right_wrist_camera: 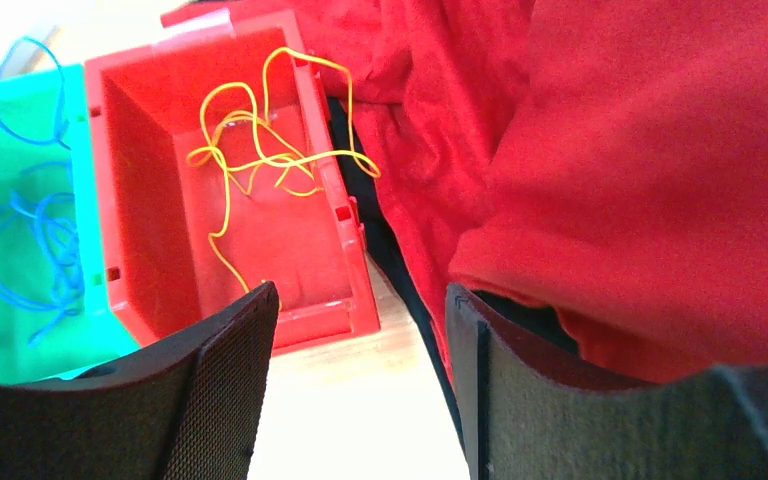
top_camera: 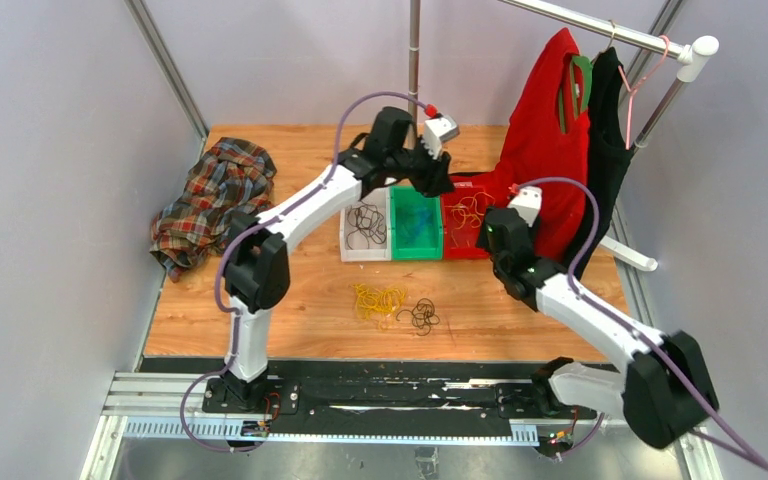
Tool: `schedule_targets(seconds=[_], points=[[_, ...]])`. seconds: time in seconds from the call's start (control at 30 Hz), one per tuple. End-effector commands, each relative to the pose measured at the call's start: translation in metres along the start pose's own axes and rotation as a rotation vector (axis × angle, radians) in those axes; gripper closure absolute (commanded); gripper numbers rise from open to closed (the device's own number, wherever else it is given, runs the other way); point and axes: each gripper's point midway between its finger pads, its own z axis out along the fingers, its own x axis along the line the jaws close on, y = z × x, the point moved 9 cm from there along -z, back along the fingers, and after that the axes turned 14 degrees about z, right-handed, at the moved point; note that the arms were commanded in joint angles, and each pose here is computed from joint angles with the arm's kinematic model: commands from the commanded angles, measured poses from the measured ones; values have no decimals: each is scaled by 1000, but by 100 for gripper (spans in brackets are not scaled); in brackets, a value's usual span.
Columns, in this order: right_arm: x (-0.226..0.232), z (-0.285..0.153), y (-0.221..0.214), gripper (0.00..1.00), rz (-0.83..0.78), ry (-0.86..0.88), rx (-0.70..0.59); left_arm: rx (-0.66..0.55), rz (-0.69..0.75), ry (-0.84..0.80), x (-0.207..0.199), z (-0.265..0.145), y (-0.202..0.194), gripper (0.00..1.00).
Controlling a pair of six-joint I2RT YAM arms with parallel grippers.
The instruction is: Untangle the cables
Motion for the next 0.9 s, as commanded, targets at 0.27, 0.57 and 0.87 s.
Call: schedule_targets(seconds=[0.27, 0.57, 0.87], points=[[27, 69, 6, 39, -227, -17, -15, 345, -10, 72, -2, -158, -55, 51], [24, 84, -6, 44, -322, -67, 31, 399, -53, 197, -6, -182, -112, 54], [-23, 27, -1, 42, -73, -263, -103, 470, -20, 309, 6, -175, -150, 58]])
